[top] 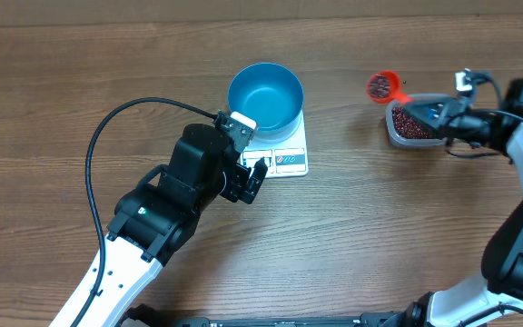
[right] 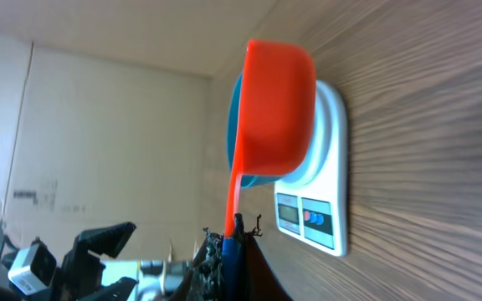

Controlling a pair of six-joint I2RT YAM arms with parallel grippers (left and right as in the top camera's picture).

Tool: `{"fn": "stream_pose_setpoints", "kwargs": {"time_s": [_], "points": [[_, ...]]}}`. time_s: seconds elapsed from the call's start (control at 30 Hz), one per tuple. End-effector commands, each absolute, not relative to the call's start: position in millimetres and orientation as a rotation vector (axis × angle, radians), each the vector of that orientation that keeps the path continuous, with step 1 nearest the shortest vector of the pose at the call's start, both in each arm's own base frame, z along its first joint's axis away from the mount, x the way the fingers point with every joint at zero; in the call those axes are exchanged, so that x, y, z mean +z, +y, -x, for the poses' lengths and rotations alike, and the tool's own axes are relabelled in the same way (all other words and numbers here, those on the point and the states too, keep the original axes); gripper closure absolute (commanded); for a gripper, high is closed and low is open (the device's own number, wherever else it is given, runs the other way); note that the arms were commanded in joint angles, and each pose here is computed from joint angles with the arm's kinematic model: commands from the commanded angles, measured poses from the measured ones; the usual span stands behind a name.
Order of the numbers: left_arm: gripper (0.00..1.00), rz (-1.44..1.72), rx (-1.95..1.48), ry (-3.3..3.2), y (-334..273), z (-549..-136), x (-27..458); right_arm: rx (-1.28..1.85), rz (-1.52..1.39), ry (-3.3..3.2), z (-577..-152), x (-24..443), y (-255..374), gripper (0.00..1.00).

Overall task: Scoop item into bowl and weigh 150g on scale
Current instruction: 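Lift the filled red scoop out of the bean container with the right gripper, then carry the scoop left over the teal bowl with the right gripper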

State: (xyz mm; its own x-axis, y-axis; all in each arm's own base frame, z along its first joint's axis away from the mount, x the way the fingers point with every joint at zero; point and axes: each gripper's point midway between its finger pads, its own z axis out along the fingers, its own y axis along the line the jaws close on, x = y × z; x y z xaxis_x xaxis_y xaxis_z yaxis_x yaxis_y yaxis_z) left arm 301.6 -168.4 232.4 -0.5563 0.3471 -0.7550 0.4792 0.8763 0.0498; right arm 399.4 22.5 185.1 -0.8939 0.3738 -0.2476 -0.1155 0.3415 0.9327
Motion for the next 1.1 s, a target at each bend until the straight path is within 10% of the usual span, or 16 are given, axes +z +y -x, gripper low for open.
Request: {"fn": "stream_pose_setpoints", "kwargs": {"time_s": [0.0,1.07], "points": [[0.00,-0.612,-0.193,2.213,-167.5,-302.0,230.5,1.622,-0.140,2.172,-410.5,208.4,46.4,0.96],[0.00,-0.612,-0.193,2.213,-167.5,-302.0,230.5,1.125,0.397,2.282,-437.0,191.5,208.7,0.96]]}}
